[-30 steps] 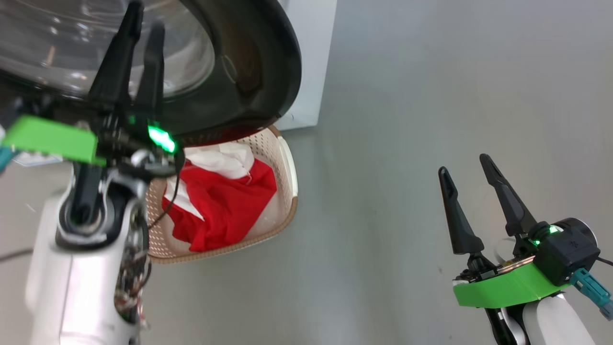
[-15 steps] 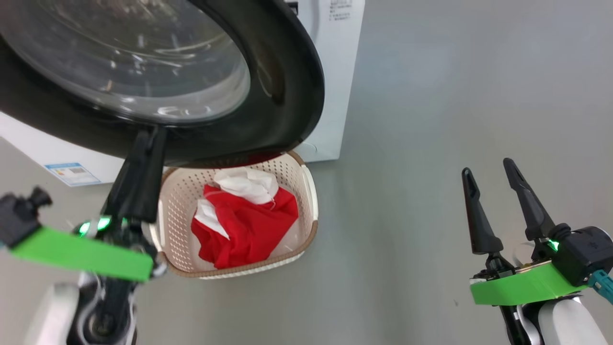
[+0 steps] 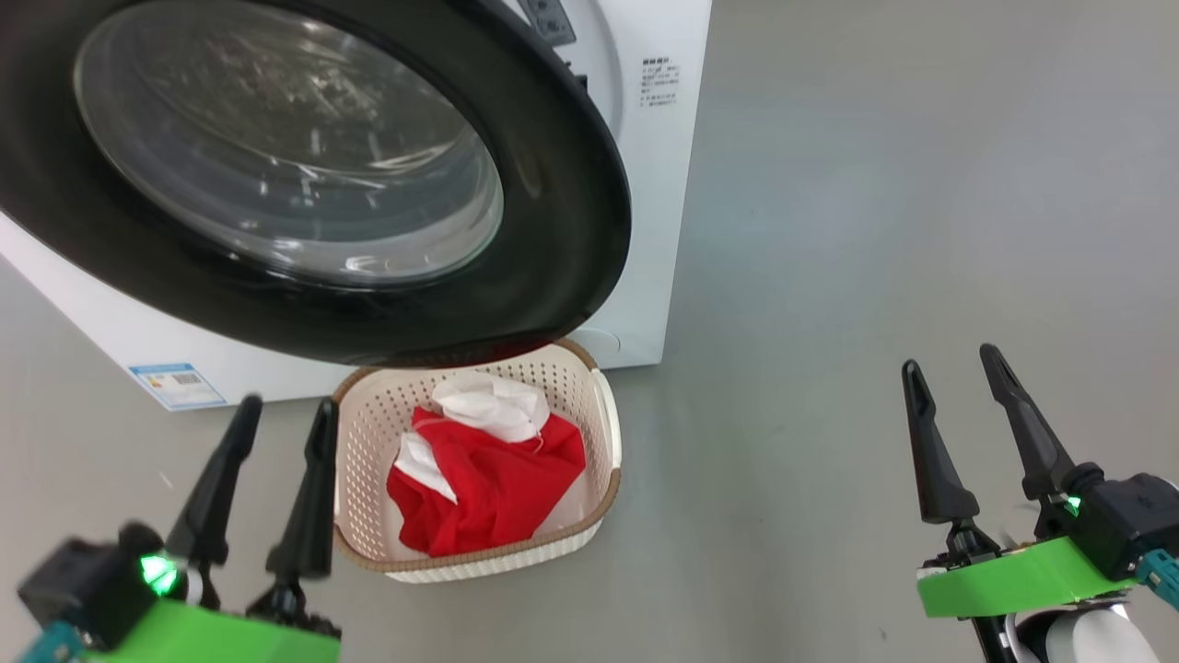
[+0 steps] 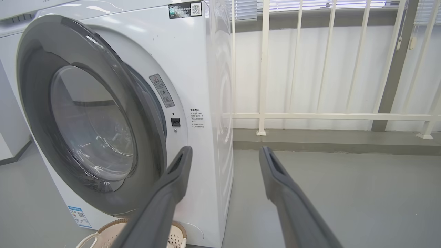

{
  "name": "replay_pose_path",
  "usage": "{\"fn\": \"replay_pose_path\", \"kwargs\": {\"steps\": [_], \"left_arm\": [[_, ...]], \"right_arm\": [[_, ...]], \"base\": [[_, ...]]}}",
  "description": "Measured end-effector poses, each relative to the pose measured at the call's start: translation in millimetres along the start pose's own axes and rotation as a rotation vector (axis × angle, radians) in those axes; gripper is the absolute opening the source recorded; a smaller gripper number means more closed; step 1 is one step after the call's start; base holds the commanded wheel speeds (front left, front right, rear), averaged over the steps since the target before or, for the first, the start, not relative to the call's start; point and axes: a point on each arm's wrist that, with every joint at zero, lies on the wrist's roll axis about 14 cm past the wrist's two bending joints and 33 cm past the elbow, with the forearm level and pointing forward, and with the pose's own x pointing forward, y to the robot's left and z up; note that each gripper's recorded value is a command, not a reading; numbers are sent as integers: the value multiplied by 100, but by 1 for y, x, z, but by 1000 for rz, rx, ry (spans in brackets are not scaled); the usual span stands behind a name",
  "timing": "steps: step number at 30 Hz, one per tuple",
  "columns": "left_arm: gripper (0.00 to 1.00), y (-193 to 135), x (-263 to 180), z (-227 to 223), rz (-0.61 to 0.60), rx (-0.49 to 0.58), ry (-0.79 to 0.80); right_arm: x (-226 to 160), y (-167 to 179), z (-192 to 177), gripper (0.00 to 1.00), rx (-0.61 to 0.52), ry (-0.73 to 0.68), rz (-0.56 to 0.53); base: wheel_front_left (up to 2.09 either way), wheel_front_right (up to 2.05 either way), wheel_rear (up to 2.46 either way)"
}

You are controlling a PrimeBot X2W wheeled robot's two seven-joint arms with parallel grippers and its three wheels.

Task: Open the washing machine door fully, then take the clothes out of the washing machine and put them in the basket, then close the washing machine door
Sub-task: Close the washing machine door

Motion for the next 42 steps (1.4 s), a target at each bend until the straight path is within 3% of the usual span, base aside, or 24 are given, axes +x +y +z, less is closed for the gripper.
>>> {"fn": "replay_pose_path", "kwargs": {"steps": [10, 20, 39, 41, 42], "left_arm": [[100, 9, -38, -12, 68, 98, 44], [100, 13, -58, -6, 118, 108, 16], [100, 6, -64, 0, 99, 126, -11], [100, 5, -65, 0, 102, 121, -13], [100, 5, -66, 0, 103, 121, -15]], "right_arm": [[-15, 0, 5, 100, 0, -3, -3], [-32, 3, 3, 100, 4, 11, 1], [-36, 9, 3, 100, 8, 12, 17], [-34, 11, 2, 63, 10, 16, 24], [-33, 13, 0, 39, 11, 20, 28]], "base": [[0, 0, 0], [0, 0, 0], [0, 0, 0], [0, 0, 0], [0, 0, 0]]}}
